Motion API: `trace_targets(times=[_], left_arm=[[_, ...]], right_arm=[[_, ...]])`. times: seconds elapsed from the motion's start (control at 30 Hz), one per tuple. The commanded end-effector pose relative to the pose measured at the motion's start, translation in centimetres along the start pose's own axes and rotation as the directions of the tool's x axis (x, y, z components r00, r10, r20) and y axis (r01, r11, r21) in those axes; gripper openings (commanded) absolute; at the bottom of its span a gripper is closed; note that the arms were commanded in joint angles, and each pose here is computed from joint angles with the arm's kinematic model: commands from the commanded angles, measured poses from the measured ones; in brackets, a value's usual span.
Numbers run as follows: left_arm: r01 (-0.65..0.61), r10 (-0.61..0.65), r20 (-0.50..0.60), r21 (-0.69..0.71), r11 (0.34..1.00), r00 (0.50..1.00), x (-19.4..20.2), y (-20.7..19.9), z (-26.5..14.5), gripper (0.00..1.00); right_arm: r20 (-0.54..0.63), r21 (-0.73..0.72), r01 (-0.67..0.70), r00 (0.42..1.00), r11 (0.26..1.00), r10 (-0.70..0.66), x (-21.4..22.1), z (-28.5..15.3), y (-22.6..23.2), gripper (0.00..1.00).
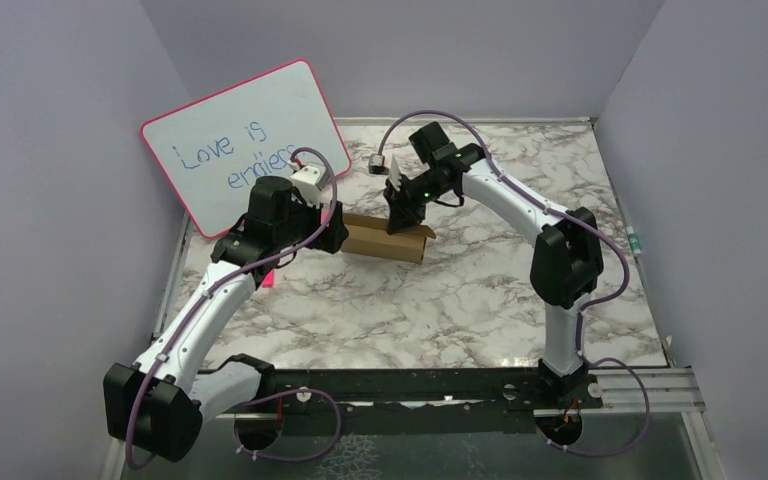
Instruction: Fold the paper box
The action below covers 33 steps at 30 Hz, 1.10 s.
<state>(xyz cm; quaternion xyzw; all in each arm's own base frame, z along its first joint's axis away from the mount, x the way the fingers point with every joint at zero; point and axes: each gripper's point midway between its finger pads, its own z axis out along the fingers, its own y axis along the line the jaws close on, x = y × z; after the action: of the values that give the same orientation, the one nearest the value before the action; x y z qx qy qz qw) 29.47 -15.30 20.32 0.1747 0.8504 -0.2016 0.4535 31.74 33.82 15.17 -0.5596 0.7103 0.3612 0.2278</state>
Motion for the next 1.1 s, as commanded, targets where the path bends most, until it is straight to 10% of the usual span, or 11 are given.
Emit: trace_targets(times=[0.0,1.07], left_arm=[[-0.010,0.010,0.000,0.011,1.000,1.000,-0.7,0.1,0.0,0.85],[-0.043,0.042,-0.037,-0.015,0.999,0.998,-3.1,2.7,1.9,0.82]], right_arm=[[-0.046,-0.022,-0.022,0.999,1.000,0.021,1.0,0.5,-0.5,0.21],[0.108,0.442,-0.036,0.994,0.896,-0.013,-4.4,-8.2,-3.0,0.57]])
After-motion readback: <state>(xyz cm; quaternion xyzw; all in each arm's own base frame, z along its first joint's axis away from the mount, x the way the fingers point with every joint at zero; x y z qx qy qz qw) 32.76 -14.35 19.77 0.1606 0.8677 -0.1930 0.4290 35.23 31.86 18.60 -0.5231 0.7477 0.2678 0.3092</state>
